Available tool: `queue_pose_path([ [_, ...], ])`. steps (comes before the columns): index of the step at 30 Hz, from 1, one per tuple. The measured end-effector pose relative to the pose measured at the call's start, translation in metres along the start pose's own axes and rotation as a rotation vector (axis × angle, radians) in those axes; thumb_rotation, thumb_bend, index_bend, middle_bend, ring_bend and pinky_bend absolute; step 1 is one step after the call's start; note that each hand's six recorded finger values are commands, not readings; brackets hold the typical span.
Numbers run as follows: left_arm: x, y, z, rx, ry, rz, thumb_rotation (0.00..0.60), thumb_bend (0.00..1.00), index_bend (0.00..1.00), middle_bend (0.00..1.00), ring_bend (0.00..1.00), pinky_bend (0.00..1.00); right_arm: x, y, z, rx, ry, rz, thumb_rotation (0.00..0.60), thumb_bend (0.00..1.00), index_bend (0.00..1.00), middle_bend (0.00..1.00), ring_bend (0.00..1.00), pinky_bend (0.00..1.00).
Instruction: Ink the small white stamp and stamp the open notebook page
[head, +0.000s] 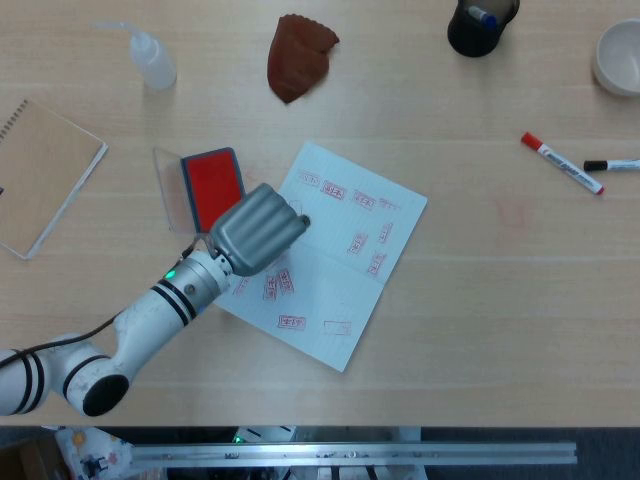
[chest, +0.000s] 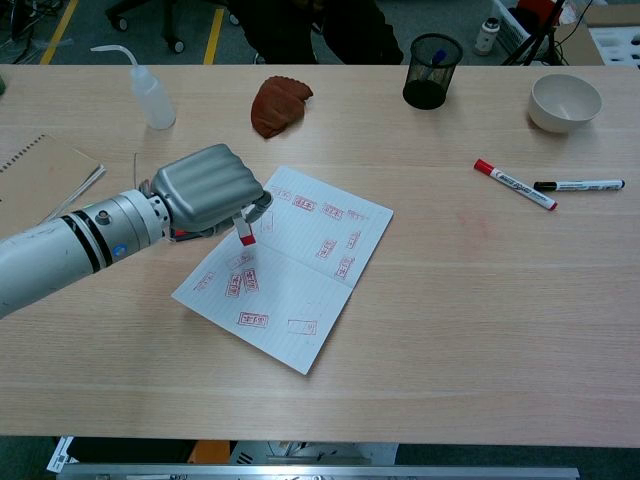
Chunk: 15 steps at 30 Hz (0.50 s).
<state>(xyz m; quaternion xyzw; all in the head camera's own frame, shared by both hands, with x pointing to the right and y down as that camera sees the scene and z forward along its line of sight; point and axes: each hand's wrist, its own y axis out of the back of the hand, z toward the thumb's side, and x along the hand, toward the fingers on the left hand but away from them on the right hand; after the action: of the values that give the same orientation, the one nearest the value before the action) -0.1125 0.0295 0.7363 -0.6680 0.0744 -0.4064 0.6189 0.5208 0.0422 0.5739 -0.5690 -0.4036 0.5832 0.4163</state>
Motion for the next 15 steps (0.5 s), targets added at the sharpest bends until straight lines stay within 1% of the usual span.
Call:
queue_pose_path([
  [4, 0.003, 0.002, 0.02, 0.015, -0.027, 0.006, 0.6, 0.4, 0.52, 1.0, 1.0, 1.0, 0.001, 0.002, -0.003, -0.002, -0.004, -0.005, 0.6, 0.21, 0.34, 0.4, 0.33, 0.39],
  [8, 0.008, -0.002, 0.035, 0.021, -0.032, -0.005, 0.6, 0.4, 0.52, 1.0, 1.0, 1.0, 0.002, 0.001, -0.006, -0.009, -0.009, -0.007, 0.6, 0.21, 0.34, 0.4, 0.33, 0.39],
  [15, 0.011, -0.014, 0.042, 0.018, -0.01, -0.041, 0.6, 0.4, 0.52, 1.0, 1.0, 1.0, 0.002, 0.001, -0.01, -0.013, -0.011, -0.006, 0.6, 0.21, 0.34, 0.4, 0.33, 0.39],
])
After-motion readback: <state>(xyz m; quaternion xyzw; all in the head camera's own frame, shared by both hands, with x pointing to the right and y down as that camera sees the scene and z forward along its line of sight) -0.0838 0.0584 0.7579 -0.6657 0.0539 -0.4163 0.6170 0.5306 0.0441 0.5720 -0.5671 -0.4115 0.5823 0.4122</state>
